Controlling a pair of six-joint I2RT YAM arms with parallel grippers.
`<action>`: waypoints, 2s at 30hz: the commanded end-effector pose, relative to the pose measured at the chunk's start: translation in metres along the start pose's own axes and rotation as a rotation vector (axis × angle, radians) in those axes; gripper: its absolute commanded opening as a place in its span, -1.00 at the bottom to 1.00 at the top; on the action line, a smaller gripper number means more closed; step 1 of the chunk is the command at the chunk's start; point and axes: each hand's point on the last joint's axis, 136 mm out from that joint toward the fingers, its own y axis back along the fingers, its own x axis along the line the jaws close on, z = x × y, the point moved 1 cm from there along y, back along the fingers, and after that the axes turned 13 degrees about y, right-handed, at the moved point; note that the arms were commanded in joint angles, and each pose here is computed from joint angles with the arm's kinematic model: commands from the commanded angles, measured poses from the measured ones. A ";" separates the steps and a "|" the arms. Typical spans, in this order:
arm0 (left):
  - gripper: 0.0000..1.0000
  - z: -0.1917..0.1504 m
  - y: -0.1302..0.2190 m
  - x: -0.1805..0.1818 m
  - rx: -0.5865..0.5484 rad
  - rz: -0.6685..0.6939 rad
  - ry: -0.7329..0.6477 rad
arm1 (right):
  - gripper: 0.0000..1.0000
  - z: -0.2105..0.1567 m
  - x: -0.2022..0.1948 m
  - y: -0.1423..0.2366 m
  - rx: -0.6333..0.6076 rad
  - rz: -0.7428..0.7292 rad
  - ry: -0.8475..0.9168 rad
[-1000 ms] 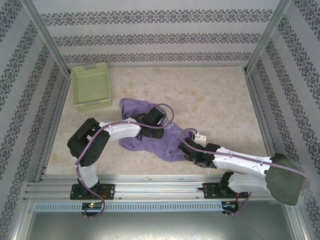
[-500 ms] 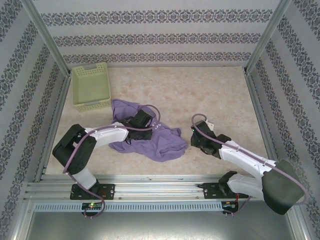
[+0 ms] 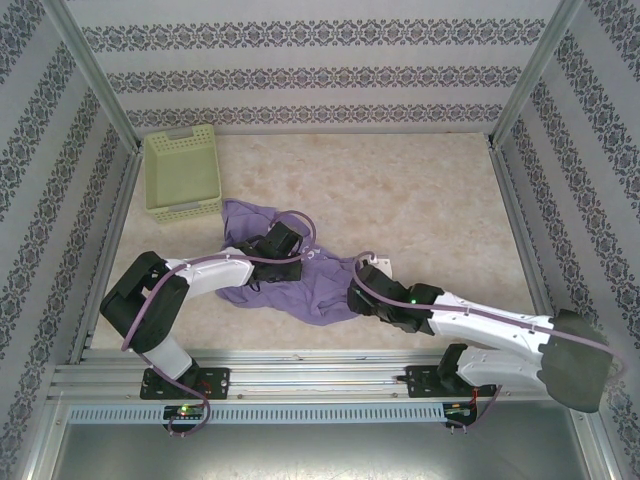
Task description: Fold the inside-out t-shirt
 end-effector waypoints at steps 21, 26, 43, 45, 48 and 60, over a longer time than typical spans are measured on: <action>-0.75 0.016 0.014 0.034 -0.134 0.146 0.112 | -0.67 -0.028 -0.062 -0.031 0.174 -0.319 -0.103; -0.74 0.015 0.018 0.036 -0.133 0.152 0.104 | -0.63 -0.004 -0.075 -0.028 0.125 -0.281 -0.120; -0.73 0.014 0.013 0.032 -0.113 0.140 0.102 | -0.20 0.032 -0.006 -0.022 -0.020 -0.116 0.195; -0.73 0.014 0.013 0.032 -0.115 0.140 0.105 | -0.23 0.033 -0.011 -0.024 -0.014 -0.163 0.187; -0.73 0.014 0.013 0.032 -0.113 0.142 0.103 | -0.45 0.034 -0.020 -0.025 -0.002 -0.227 0.184; -0.73 0.012 0.011 0.044 -0.119 0.196 0.110 | -1.00 0.008 -0.064 -0.008 -0.014 -0.315 0.033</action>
